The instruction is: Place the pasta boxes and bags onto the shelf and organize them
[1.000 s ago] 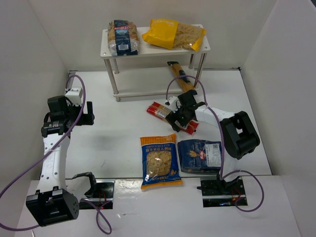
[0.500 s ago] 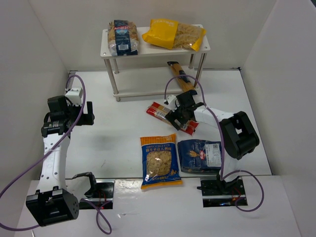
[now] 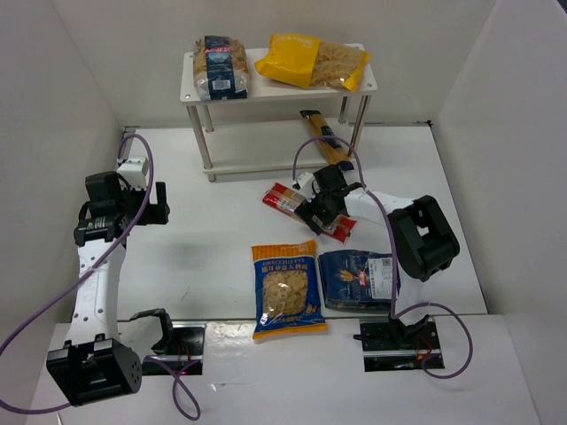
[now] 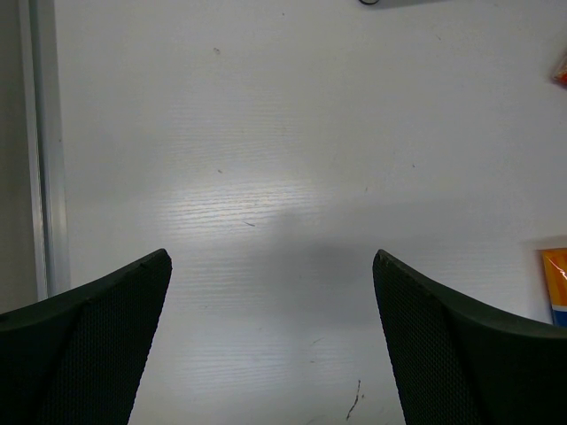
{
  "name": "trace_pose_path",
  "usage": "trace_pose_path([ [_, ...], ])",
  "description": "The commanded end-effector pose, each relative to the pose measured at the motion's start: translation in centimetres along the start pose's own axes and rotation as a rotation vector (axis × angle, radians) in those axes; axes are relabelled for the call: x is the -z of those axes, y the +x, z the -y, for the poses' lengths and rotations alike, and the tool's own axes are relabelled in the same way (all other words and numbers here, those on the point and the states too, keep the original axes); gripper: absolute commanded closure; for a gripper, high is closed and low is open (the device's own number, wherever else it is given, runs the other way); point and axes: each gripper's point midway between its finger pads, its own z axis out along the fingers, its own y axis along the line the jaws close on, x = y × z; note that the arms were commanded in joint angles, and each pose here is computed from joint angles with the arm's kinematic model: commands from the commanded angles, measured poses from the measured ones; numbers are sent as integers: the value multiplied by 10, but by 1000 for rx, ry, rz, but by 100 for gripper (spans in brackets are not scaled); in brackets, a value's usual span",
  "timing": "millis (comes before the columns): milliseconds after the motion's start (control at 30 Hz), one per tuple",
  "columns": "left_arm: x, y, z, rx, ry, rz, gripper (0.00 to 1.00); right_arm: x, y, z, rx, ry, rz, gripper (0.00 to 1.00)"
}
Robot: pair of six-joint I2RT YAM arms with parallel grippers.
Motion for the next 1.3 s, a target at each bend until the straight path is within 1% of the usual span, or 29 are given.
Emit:
trace_pose_path([
  [0, 4, -16, -5, -30, -17, 57, 0, -1, -9, -10, 14, -48, 8, 3],
  [67, 4, -16, -5, -30, -17, 57, 0, -3, -9, -12, 24, -64, 3, 15],
  [100, 4, -16, -5, -30, -17, 57, 0, -7, -5, -15, 30, -86, -22, 27],
  [133, 4, -16, -5, -30, -17, 57, 0, -9, -3, -19, 36, -99, -40, 45],
  [167, 4, -16, -5, -30, -17, 57, 0, -11, -1, -20, 35, -104, -53, 99],
  [200, 4, -16, -5, -30, -17, 57, 0, -14, 3, -24, 41, -106, -76, 100],
  [267, 4, -16, -5, -30, -17, 57, 0, -13, 2, -35, 72, -122, -83, 100],
  [333, 7, -18, -5, -32, -19, 66, 0, 1, -15, -39, 96, -115, -32, 100],
  [467, 5, -14, -4, -30, -17, 57, 0, 33, -46, -64, 145, -132, 63, 100],
  [533, 7, -16, -4, -32, -19, 66, 0, 54, -68, -68, 141, -130, 132, 100],
  [667, 7, -16, -4, -32, -19, 66, 0, 82, -93, -78, 141, -132, 228, 100],
  [967, 12, -21, -6, -37, -32, 91, 0, 128, -132, -73, 76, -98, 447, 100],
  [1133, 10, -17, -5, -35, -31, 82, 0, 145, -147, -68, 36, -69, 526, 100],
  [1200, 10, -17, -5, -35, -31, 82, 0, 153, -161, -62, 7, -48, 571, 100],
  [1233, 10, -19, -6, -37, -32, 91, 0, 153, -160, -60, 3, -34, 568, 100],
  [1267, 10, -19, -7, -36, -41, 90, 0, 160, -171, -55, -15, -14, 607, 100],
])
